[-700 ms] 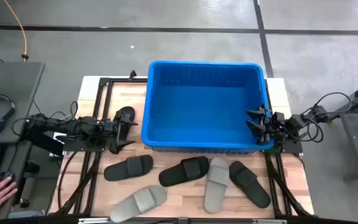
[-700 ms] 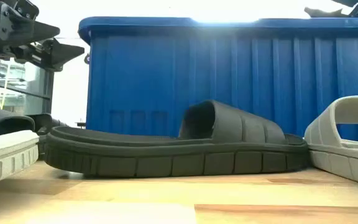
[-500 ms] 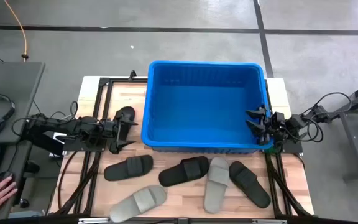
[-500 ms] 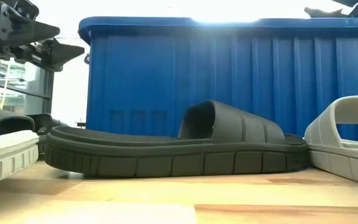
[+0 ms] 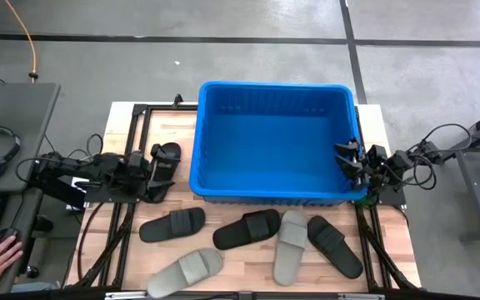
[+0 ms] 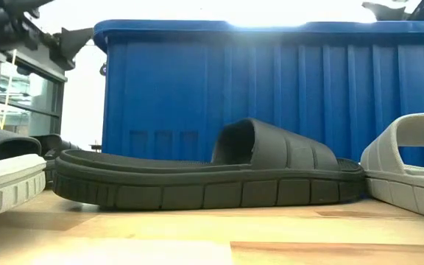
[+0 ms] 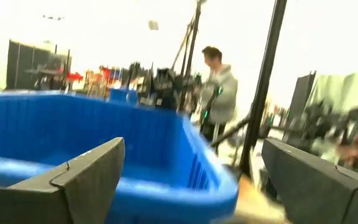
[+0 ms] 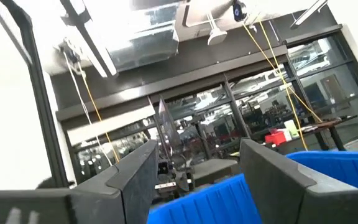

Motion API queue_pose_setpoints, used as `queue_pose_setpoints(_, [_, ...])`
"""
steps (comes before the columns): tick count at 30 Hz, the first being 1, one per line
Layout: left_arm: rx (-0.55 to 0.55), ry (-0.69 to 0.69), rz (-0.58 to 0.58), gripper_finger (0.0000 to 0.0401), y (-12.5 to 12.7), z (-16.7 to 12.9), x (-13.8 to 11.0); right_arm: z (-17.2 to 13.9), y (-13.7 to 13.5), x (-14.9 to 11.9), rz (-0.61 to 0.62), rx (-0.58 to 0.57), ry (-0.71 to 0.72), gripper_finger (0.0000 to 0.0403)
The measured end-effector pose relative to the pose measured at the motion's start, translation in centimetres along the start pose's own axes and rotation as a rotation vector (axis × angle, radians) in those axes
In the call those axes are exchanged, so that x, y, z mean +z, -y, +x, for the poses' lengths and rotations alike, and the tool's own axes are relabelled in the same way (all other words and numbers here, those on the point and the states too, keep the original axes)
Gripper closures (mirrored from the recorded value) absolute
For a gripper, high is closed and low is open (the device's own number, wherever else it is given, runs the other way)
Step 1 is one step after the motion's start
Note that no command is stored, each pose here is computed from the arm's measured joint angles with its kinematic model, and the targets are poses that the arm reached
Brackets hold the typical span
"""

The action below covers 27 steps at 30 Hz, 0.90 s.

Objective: Pick and place slides into bin
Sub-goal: Put the black slides into the blue bin

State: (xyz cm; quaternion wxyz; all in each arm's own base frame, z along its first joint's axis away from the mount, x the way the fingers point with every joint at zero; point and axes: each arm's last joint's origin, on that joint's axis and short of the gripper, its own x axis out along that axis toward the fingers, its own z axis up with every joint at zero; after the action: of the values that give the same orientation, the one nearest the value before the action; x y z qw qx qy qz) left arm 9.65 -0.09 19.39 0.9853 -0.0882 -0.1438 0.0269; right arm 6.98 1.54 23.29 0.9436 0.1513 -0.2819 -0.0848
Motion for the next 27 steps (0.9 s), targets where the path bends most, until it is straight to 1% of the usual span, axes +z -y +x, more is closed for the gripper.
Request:
queue_pose_setpoints(5, [-0.021,0.133,-0.028,0.0034,0.2,-0.1,1.3,0.1,0.0,0.8,0.139,-0.002,0.054,0.0185])
queue_pose_setpoints(8, [-0.03,0.18,-0.034,0.0034,0.3,-0.2,1.7,0.1,0.0,1.1,0.235,0.0,0.07,0.0185])
queue_pose_setpoints(10, [-0.036,0.202,-0.057,0.0034,0.3,-0.2,2.0,0.1,0.0,1.0,0.263,0.001,0.067,0.0187])
queue_pose_setpoints(13, [-0.047,0.209,-0.141,0.0034,0.3,-0.2,2.0,0.1,0.0,1.1,0.288,0.002,0.071,0.0186])
queue_pose_setpoints(16, [-0.053,0.215,-0.191,0.0034,0.3,-0.2,2.1,0.0,0.0,1.4,0.323,0.008,0.099,0.0185])
queue_pose_setpoints(20, [-0.064,0.226,-0.26,0.0034,0.3,-0.3,2.2,-0.1,-0.1,2.1,0.359,0.074,0.157,0.0187])
queue_pose_setpoints(24, [-0.071,0.242,-0.295,0.0034,0.3,-0.3,2.4,-0.2,-0.1,2.9,0.398,0.148,0.225,0.0185])
queue_pose_setpoints(27, [-0.085,0.275,-0.333,0.0034,0.4,-0.4,2.7,-0.2,-0.2,3.6,0.442,0.177,0.259,0.0187])
